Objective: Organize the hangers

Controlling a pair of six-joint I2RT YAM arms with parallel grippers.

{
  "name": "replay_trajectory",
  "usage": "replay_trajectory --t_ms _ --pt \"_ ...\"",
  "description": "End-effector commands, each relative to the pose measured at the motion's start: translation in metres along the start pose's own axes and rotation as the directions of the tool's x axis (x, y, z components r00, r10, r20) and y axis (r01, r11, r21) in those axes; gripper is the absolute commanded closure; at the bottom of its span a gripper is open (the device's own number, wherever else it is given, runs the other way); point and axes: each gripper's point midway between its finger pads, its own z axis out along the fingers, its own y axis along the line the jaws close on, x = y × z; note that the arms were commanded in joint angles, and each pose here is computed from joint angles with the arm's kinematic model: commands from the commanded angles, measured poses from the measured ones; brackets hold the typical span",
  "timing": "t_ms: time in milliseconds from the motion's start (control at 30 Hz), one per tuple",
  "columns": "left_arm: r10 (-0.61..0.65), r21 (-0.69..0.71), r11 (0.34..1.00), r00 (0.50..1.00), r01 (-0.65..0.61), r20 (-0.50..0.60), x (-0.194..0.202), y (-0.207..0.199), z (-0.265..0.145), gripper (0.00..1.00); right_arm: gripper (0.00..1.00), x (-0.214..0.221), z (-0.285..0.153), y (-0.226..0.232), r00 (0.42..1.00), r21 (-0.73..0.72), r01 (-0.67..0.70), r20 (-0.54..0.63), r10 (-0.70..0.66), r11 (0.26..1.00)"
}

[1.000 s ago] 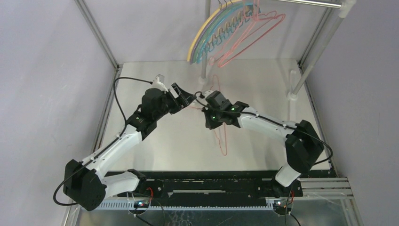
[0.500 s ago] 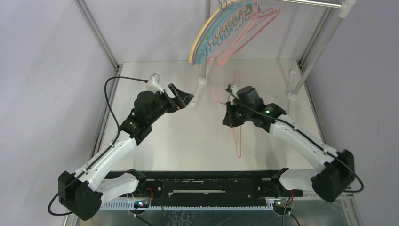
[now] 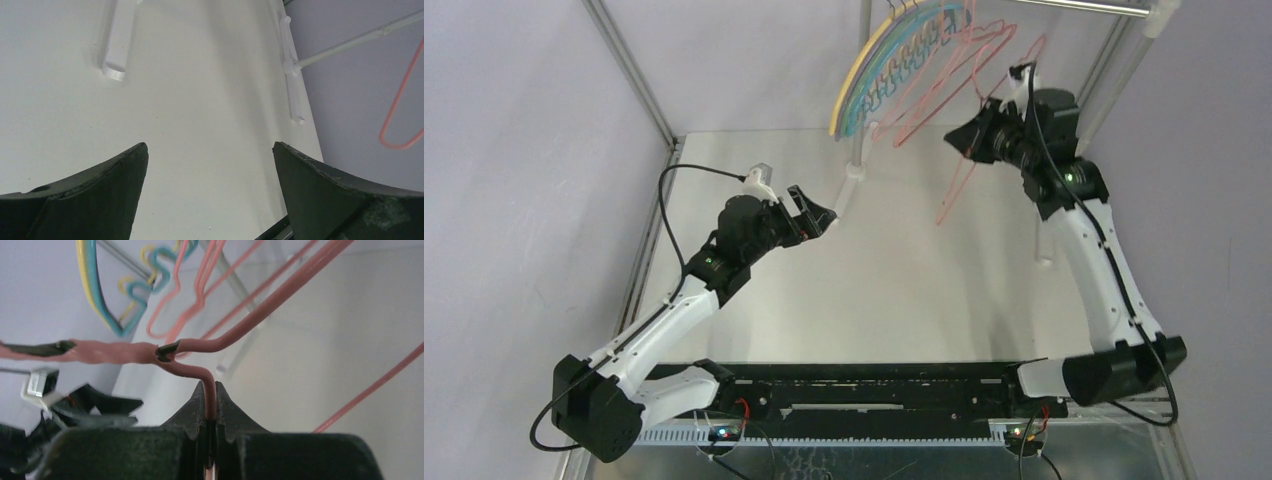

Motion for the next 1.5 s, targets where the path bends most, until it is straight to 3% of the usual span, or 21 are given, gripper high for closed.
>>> replay_trajectory --t_ms 0,433,667,1067,1267,1300,1367,1433,1467 --pt "0.037 0.017 0.999 0.999 -0.037 0.024 -0.006 -0.005 -0.002 0.01 1.00 -0.060 0.018 0.006 0.994 -0.060 -0.025 0.108 0.032 0.998" --pt "0.036 -0.025 0.999 0.999 -0.036 -0.007 0.009 0.013 0.000 0.00 1.00 -0.137 0.042 -0.013 0.966 -0.084 -0.071 0.244 0.090 0.994" --pt "0.044 -0.033 0.998 0.999 -0.045 -0.016 0.009 0.013 0.006 0.01 1.00 -0.146 0.058 -0.023 0.959 -0.094 -0.101 0.255 0.122 0.991" --pt "0.138 -0.092 0.986 0.990 -0.137 0.005 -0.005 0.020 -0.002 0.00 1.00 -0.162 0.091 -0.084 0.945 -0.022 -0.175 0.277 0.174 0.984" --pt "0.128 -0.093 0.987 0.992 -0.128 -0.012 -0.001 0.022 0.005 0.01 1.00 -0.147 0.098 -0.101 0.954 0.013 -0.194 0.234 0.186 0.981" --pt "0.127 -0.090 0.988 0.992 -0.128 -0.013 -0.001 0.021 0.006 0.01 0.97 -0.142 0.099 -0.103 0.957 0.018 -0.197 0.221 0.188 0.980" --pt "0.132 -0.089 0.987 0.991 -0.133 -0.015 -0.001 0.020 0.009 0.01 0.76 -0.133 0.097 -0.106 0.959 0.035 -0.209 0.205 0.198 0.977" --pt "0.143 -0.096 0.985 0.990 -0.144 -0.020 -0.002 0.022 0.012 0.00 0.15 -0.126 0.093 -0.110 0.960 0.065 -0.213 0.197 0.196 0.975" --pt "0.147 -0.101 0.984 0.989 -0.148 -0.022 -0.002 0.022 0.013 0.00 0.02 -0.123 0.089 -0.109 0.963 0.069 -0.206 0.194 0.189 0.976"
